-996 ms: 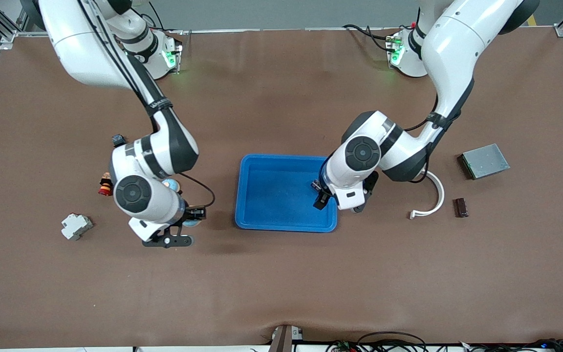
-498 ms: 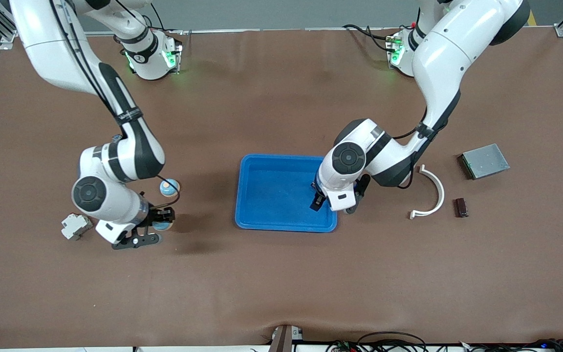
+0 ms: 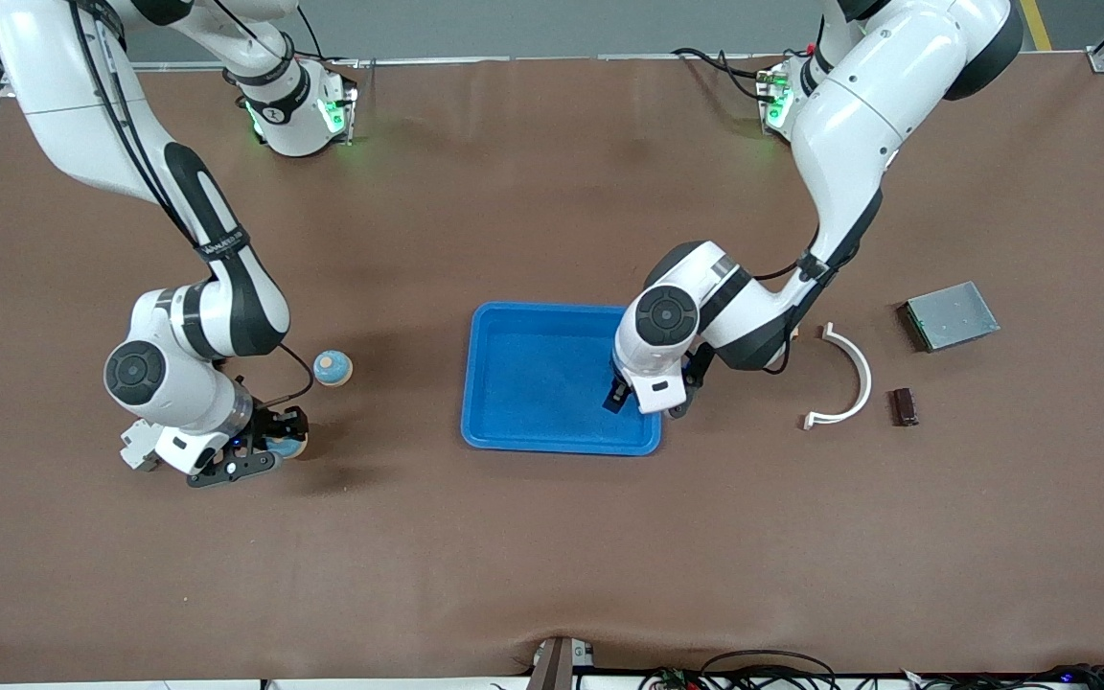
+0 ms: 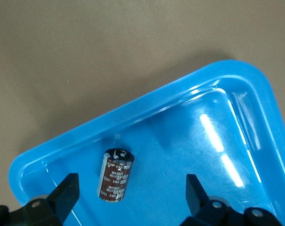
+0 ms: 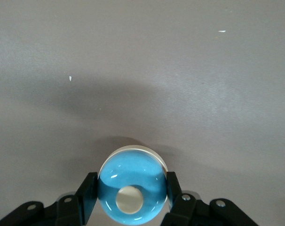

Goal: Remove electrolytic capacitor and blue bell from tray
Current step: 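Grasp the second capacitor with the left gripper while the right gripper lowers the bell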

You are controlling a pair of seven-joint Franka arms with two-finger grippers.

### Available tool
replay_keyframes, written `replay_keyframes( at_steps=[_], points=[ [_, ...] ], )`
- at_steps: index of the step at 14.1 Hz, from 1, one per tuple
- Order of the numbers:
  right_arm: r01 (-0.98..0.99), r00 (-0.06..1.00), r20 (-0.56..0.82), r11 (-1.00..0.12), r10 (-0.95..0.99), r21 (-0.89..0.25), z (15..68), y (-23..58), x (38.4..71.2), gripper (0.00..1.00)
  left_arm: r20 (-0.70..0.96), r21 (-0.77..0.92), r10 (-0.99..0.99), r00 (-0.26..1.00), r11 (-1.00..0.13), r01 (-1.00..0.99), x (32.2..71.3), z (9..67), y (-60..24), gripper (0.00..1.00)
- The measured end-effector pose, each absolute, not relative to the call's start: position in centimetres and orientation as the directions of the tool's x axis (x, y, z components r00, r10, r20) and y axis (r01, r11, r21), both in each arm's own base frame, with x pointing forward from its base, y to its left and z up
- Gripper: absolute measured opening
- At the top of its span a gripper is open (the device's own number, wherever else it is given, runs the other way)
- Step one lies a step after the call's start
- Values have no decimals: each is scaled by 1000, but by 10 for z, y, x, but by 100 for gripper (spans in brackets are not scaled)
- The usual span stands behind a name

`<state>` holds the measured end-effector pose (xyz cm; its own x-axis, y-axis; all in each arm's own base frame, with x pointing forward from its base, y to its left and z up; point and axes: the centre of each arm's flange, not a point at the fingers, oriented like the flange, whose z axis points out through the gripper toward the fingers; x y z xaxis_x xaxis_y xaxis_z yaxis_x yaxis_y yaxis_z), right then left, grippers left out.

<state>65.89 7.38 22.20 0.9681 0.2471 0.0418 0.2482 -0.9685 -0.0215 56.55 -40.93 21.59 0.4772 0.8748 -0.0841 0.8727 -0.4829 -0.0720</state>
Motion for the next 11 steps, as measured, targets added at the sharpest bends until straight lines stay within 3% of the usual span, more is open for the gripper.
replay_keyframes(
  at_steps=[11],
  points=[
    [276, 956, 111, -961, 272, -21, 215, 95, 653, 63, -84, -111, 871, 483, -490, 865, 556, 188, -414, 100]
  ],
)
